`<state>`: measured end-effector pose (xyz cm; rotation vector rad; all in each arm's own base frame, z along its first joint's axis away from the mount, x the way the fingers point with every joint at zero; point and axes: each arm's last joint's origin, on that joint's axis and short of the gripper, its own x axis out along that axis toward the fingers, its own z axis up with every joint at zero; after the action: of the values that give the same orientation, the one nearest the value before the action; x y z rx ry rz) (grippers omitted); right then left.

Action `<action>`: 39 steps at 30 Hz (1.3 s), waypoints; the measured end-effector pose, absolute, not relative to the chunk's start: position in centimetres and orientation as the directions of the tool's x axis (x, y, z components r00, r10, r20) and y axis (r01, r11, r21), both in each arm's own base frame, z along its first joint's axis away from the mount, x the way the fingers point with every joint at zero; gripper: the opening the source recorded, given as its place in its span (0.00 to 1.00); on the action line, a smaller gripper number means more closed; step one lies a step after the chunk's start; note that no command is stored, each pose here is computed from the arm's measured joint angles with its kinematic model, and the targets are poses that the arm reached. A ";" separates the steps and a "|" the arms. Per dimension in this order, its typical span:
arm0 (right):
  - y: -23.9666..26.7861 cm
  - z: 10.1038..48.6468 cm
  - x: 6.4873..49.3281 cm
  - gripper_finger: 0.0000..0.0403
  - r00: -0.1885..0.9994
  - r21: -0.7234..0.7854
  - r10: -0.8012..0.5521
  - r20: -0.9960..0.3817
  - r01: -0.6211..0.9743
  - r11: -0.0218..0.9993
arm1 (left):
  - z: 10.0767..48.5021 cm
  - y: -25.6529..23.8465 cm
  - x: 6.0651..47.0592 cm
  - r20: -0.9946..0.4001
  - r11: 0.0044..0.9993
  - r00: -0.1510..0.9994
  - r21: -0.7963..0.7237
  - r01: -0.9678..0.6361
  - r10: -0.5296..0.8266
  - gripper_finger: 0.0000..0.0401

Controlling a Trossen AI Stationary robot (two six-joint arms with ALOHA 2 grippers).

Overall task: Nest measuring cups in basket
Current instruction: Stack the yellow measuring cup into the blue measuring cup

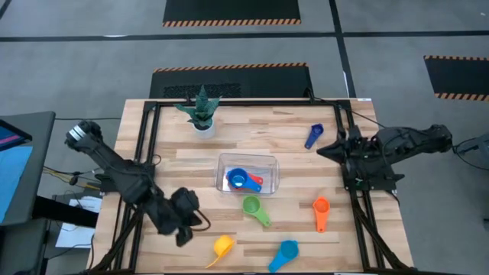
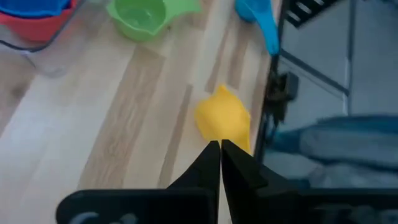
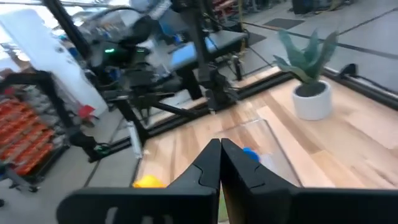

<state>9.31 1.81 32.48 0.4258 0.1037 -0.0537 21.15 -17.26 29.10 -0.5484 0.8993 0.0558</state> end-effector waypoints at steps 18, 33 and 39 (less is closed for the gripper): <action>1.9 30.6 8.7 0.09 0.954 0.361 0.026 -0.298 0.087 0.929 | 29.4 -30.5 32.5 -0.885 0.791 0.442 -0.164 -0.589 0.146 0.00; 1.9 30.3 8.6 0.06 0.943 0.347 0.023 -0.332 0.099 0.933 | 22.7 -32.6 34.5 -0.952 0.776 0.300 -0.141 -0.615 0.066 0.00; 1.9 30.3 8.6 0.07 0.942 0.347 0.024 -0.334 0.099 0.933 | 22.5 -31.9 35.4 -0.959 0.823 0.282 -0.138 -0.551 0.028 0.00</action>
<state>8.58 1.88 30.29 0.3689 0.3407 -0.0396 35.41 -31.91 22.51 -0.4998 1.2349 0.4101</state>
